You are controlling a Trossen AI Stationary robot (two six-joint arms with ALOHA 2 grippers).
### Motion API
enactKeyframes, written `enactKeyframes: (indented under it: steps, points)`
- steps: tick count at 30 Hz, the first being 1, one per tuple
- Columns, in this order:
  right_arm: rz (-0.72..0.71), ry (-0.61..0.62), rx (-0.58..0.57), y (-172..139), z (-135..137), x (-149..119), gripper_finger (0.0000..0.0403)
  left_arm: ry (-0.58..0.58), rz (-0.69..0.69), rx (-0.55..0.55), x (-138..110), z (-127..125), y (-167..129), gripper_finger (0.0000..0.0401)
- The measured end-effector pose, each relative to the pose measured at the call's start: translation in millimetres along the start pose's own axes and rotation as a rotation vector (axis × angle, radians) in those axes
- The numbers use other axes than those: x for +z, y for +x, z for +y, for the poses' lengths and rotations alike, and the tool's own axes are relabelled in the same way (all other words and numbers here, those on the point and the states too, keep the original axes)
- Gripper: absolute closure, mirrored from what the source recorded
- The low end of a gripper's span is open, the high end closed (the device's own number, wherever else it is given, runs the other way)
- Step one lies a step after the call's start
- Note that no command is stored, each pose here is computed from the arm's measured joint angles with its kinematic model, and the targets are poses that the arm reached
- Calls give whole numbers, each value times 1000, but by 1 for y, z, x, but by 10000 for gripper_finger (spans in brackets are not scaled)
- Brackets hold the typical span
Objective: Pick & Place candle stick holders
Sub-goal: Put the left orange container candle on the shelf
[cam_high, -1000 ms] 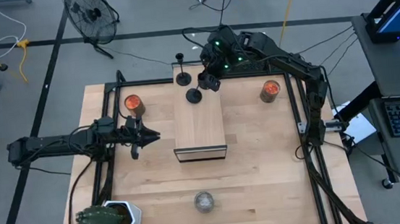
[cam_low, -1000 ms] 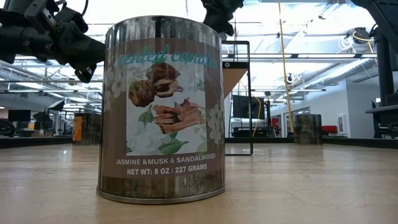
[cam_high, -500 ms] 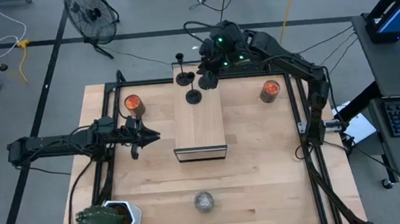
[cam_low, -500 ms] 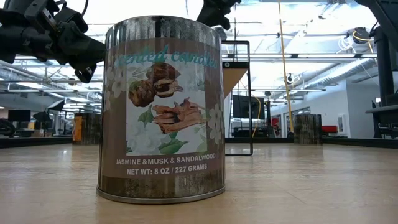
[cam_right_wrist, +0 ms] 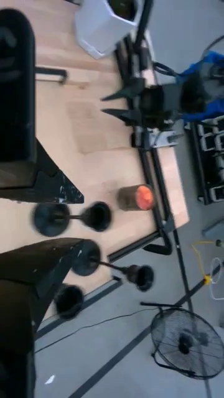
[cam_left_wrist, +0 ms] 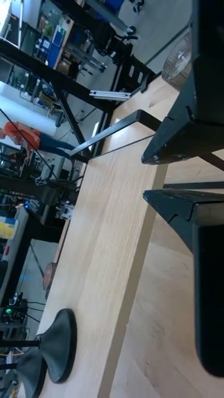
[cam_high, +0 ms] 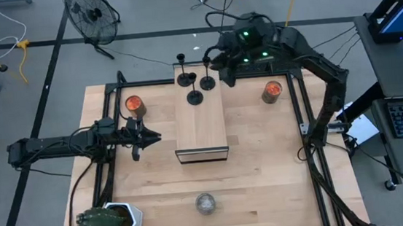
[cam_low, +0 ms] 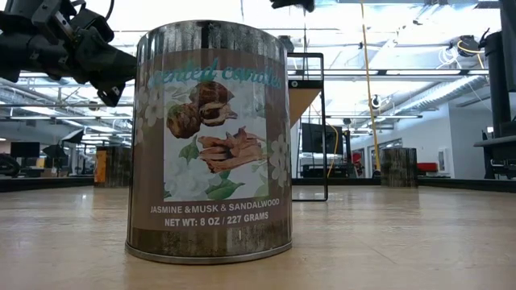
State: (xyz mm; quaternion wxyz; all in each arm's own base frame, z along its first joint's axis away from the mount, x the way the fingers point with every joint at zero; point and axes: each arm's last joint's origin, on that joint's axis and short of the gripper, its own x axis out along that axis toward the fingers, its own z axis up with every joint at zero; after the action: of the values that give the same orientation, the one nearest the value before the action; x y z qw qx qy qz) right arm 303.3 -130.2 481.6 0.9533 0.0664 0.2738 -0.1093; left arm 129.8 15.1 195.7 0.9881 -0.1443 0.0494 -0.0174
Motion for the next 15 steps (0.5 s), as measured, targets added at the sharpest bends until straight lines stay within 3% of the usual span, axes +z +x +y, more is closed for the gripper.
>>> enactKeyframes:
  steps: [5, 11, 15]
  points:
    - [76, 2, -3, -28, 5, -11, 333, -58, -2, 0, 0, 0, 0, 320]
    - [104, -10, -84, -55, 13, -17, 394, -74, -2, 0, 0, 0, 0, 320]
    - [87, 6, -75, -70, 20, -19, 395, -76, -1, 0, 0, 0, 0, 320]
